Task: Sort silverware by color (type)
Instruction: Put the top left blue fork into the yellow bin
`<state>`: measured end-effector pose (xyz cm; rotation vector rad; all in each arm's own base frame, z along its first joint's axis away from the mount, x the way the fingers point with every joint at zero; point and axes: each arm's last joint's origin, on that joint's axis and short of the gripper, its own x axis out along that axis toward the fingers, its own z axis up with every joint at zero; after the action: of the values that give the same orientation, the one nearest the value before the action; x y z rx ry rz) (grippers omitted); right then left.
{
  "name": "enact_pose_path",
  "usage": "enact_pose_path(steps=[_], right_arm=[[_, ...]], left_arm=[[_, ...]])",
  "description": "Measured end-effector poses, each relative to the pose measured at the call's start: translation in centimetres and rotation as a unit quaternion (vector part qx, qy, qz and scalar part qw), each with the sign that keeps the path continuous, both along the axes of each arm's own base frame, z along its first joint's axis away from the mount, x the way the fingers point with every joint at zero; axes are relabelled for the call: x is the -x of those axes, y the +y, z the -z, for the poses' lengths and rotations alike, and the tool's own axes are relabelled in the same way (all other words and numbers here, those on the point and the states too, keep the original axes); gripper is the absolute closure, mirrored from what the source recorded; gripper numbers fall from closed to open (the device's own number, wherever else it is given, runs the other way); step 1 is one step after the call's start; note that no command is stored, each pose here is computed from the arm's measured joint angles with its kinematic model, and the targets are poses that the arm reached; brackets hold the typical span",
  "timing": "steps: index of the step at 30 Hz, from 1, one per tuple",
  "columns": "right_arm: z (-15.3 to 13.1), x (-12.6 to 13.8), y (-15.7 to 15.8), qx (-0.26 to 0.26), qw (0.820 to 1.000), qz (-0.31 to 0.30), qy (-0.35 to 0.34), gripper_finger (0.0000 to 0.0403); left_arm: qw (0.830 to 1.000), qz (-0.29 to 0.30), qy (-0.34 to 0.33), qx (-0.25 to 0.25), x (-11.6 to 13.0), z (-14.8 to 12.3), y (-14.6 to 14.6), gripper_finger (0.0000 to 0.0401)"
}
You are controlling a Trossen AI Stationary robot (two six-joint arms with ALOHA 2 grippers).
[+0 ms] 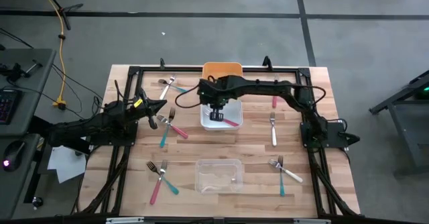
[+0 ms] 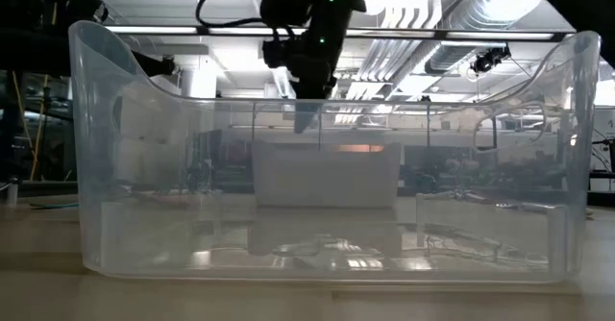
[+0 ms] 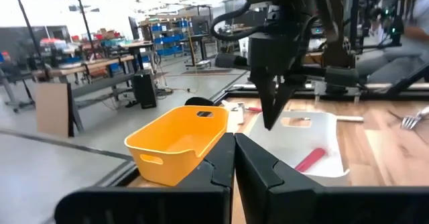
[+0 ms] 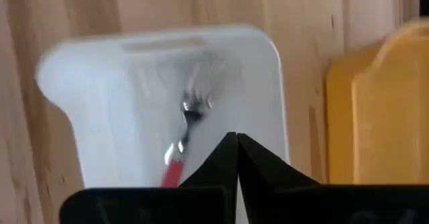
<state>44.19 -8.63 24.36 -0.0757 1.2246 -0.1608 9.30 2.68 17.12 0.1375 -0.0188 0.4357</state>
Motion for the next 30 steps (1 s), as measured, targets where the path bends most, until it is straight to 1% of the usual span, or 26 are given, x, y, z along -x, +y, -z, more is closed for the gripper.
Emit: enact_pose_path(steps=[4, 7, 9, 14, 17, 21, 24, 27, 30], right_arm=[[0.4, 1.2, 0.5, 0.011, 0.998, -0.001, -0.069, 0.0402], [0.5, 3.0, 1.0, 0.010, 0.991, 0.012, -0.130, 0.0402], [0.6, 4.5, 1.6, 0.006, 0.984, 0.021, -0.176, 0.0402], [0.7, 8.8, 3.5, -0.004, 0.958, 0.033, -0.286, 0.0402], [0.8, 11.3, 4.6, -0.001, 0.945, 0.045, -0.323, 0.0402], [0.6, 14.2, 5.8, 0.023, 0.931, 0.050, -0.361, 0.0402], [0.4, 16.1, 6.1, 0.039, 0.914, 0.037, -0.403, 0.0402], [0.1, 17.8, 5.8, 0.056, 0.893, 0.024, -0.446, 0.0402], [0.0, 19.3, 5.1, 0.070, 0.878, 0.013, -0.473, 0.0403]], left_arm=[[1.000, -0.001, -0.001, 0.003, 0.0, 0.0, 0.0, 0.0398], [1.000, -0.001, -0.001, 0.003, 0.0, 0.0, 0.0, 0.0398], [1.000, -0.001, -0.001, 0.003, 0.0, 0.0, 0.0, 0.0398], [1.000, -0.001, -0.001, 0.003, 0.0, 0.0, 0.0, 0.0398], [1.000, -0.001, -0.001, 0.003, 0.0, 0.0, 0.0, 0.0398], [1.000, -0.001, -0.001, 0.003, 0.0, 0.0, 0.0, 0.0398], [1.000, -0.001, -0.003, 0.002, 0.0, 0.0, 0.0, 0.0398], [1.000, -0.001, -0.026, -0.002, 0.0, -0.5, 0.0, 0.0398], [0.999, 0.004, -0.044, -0.005, 0.1, -0.8, 0.0, 0.0398]])
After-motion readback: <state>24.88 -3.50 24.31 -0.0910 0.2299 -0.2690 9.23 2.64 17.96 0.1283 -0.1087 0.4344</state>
